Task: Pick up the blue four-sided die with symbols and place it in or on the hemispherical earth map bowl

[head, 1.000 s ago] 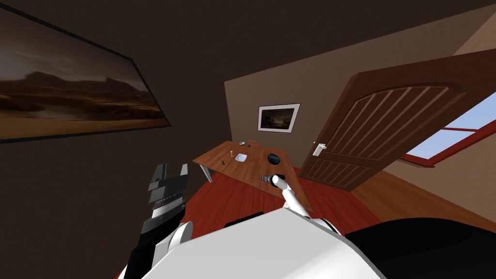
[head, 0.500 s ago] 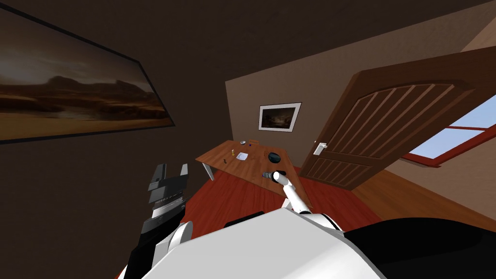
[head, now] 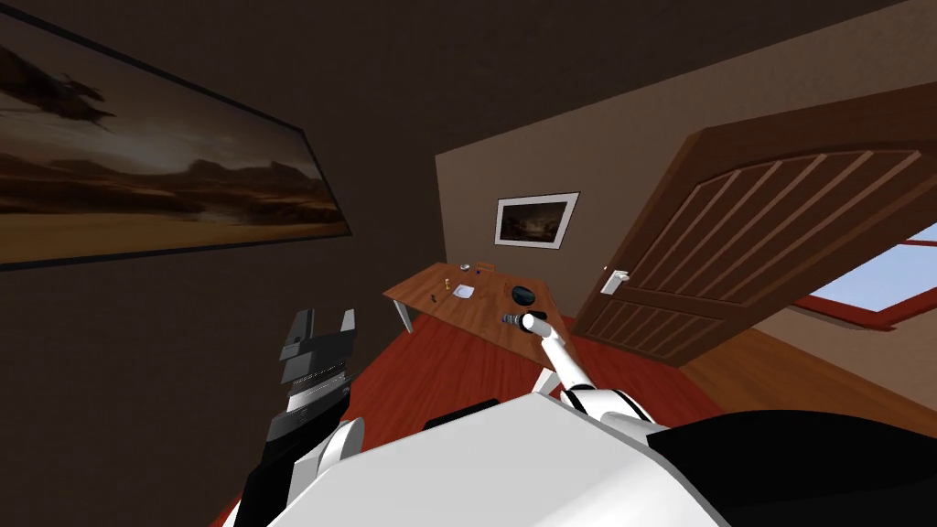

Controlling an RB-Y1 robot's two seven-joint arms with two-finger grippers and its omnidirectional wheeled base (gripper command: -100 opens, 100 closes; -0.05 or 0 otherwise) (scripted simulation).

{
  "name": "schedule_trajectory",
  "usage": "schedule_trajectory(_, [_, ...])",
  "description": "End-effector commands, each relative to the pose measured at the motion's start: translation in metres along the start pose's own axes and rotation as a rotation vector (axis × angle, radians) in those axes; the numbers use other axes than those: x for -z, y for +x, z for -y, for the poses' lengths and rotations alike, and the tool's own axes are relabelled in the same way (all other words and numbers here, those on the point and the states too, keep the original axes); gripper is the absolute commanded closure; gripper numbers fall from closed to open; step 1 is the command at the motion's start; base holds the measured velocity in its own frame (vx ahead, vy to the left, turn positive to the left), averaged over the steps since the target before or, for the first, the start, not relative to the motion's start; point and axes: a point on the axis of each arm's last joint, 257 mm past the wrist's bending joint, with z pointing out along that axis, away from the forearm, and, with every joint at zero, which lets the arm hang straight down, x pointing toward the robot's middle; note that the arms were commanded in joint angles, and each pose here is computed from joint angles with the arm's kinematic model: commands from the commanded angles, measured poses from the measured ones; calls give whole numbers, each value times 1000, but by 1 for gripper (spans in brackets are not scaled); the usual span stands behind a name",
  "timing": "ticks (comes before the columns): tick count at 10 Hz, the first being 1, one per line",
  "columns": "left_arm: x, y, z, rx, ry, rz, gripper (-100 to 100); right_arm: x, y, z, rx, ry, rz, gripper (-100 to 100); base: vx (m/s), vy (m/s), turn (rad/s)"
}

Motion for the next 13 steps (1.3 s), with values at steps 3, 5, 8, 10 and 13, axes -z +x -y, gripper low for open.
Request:
schedule_trajectory(3, [0,0,0,0,0,0,0,23,55,-49,-11,-65,-62,100,-107,13,193])
schedule_trajectory(5, [0,0,0,0,0,0,0,32,70,-65,-17,-87,-78,100,-65,-17,102])
schedule_trajectory(8, [0,0,0,0,0,0,0,61,107,-111,-55,-152,-122,100,-89,-29,259])
schedule_trajectory(10, [0,0,0,0,0,0,0,61,107,-111,-55,-152,-122,100,-50,-28,49])
schedule_trajectory(13, [0,0,0,0,0,0,0,95,132,-159,-116,-219,-156,100,-71,-60,301])
